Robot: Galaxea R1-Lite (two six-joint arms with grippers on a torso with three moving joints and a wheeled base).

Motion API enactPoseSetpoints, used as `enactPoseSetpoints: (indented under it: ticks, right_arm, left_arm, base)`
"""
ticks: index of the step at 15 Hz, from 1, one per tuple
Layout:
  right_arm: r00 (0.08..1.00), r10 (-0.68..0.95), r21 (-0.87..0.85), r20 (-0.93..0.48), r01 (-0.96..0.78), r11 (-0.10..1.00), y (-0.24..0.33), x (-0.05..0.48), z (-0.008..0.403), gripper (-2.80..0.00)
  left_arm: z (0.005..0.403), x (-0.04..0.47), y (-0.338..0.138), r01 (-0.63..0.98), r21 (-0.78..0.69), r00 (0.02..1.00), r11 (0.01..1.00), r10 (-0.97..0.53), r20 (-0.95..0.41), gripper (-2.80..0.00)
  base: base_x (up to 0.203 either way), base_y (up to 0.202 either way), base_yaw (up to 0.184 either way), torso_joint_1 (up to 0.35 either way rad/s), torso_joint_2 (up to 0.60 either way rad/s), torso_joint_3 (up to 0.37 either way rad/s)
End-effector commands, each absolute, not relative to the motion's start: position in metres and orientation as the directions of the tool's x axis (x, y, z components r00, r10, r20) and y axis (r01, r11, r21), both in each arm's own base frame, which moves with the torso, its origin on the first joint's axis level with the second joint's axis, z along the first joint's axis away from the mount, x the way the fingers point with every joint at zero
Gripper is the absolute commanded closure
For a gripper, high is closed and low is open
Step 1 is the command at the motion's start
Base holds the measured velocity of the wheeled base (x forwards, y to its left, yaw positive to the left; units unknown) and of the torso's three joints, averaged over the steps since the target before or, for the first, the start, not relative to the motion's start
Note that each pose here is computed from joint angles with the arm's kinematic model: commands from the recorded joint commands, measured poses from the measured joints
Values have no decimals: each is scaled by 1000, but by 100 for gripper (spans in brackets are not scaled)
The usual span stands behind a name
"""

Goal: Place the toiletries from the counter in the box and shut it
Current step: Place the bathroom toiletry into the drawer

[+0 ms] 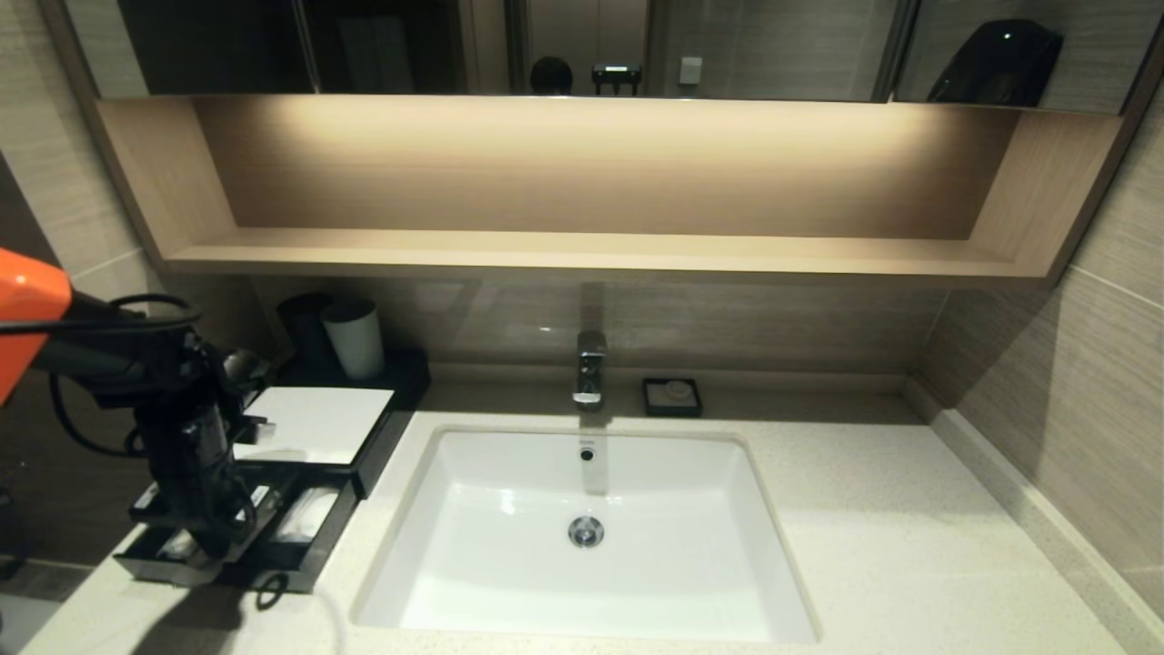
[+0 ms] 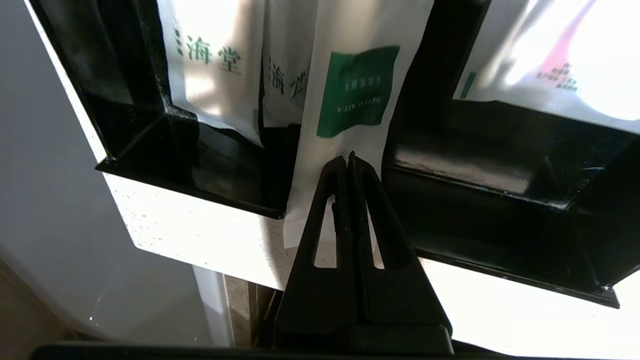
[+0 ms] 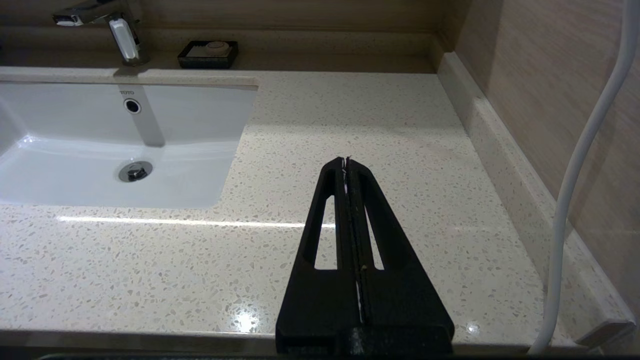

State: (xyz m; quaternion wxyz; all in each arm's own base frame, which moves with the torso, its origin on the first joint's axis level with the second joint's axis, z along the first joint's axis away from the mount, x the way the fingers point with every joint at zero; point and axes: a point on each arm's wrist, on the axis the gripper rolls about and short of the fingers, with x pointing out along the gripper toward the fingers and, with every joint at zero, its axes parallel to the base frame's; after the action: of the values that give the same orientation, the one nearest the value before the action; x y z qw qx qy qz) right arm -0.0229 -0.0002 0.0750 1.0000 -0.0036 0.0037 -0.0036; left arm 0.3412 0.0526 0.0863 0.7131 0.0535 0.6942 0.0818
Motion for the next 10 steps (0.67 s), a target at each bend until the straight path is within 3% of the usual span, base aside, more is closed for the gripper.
enactPoseSetpoints:
  ticks: [1,10]
  right_arm:
    - [1000,-8,-8,-6,8,1000,0,-23,75,0]
    - [1000,-8,-8,-6,8,1000,0,-23,75,0]
  left_arm:
    - [86,345,53,-44,192,38,980,194,-980,0]
    - [82,352,54,-47,192,48,980,195,-980,0]
  base:
    - [0,0,0,0,0,0]
    - [0,0,0,0,0,0]
